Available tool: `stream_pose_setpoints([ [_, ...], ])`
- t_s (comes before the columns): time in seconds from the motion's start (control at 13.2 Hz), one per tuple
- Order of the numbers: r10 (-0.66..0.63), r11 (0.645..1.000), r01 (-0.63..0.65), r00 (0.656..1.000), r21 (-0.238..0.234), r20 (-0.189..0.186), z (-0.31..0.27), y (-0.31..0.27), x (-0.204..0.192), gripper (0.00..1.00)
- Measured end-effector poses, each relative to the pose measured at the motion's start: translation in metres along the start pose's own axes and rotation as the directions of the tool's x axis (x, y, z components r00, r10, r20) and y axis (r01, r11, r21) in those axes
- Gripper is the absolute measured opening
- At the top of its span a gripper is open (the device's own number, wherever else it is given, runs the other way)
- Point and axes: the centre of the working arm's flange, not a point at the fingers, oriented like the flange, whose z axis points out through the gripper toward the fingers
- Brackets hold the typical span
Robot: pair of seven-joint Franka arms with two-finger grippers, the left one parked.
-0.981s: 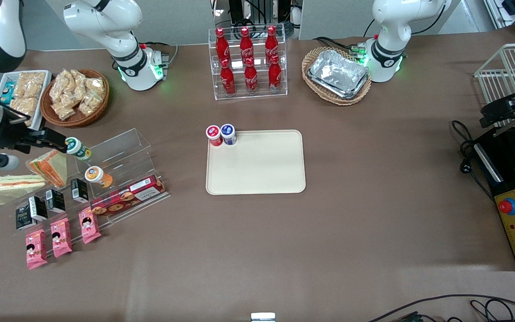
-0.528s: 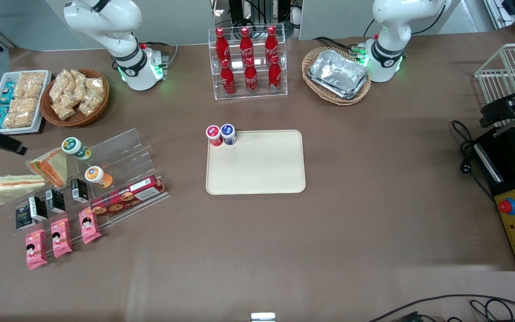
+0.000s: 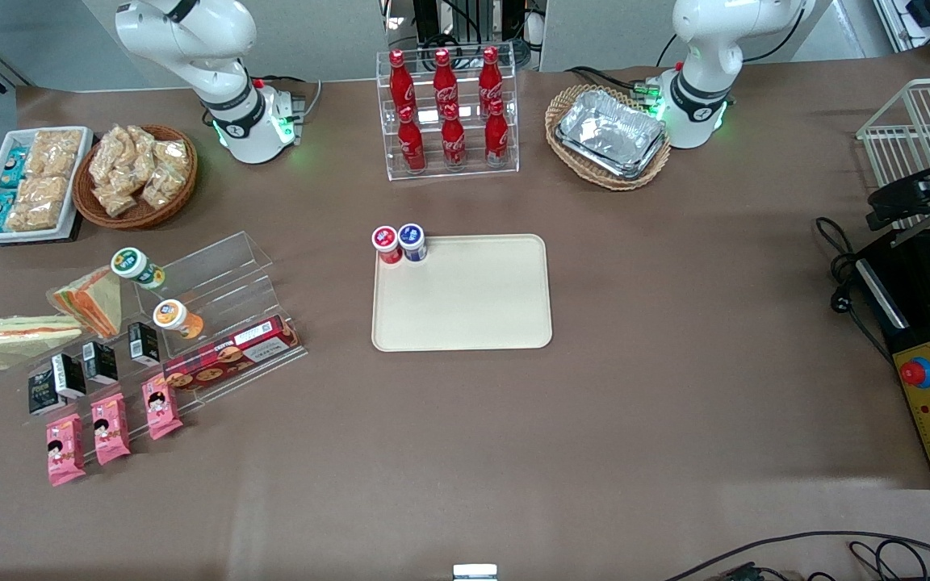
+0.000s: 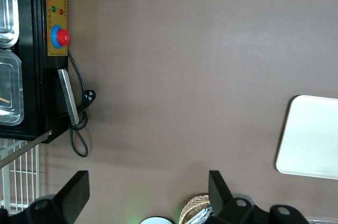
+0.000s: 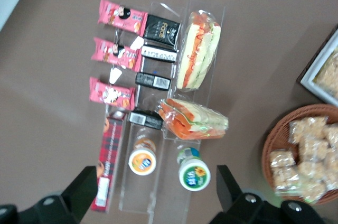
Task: Place sandwich on tray
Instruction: 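Lower the open right gripper around the wrapped triangular sandwich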
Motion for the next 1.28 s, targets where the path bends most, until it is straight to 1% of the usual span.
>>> stream_pose_setpoints([
  [0.08,0.062,0.998,-0.062,0.998,0.007,-0.008,0.005,-0.003,0.004,1.00],
  [0.23,0.138,0.990,-0.138,0.990,0.022,-0.009,0.021,-0.001,0.023,1.00],
  [0.45,0.206,0.978,-0.206,0.978,0.010,-0.024,0.056,0.013,0.061,1.00],
  [0.68,0.234,0.972,-0.235,0.971,-0.005,-0.049,0.091,0.020,0.089,1.00],
  [0.83,0.243,0.970,-0.244,0.968,-0.017,-0.056,0.116,0.021,0.103,1.00],
  [1.13,0.244,0.968,-0.247,0.968,-0.034,-0.064,0.153,0.017,0.114,1.00],
  [1.28,0.247,0.967,-0.250,0.967,-0.043,-0.060,0.173,0.020,0.114,1.00],
])
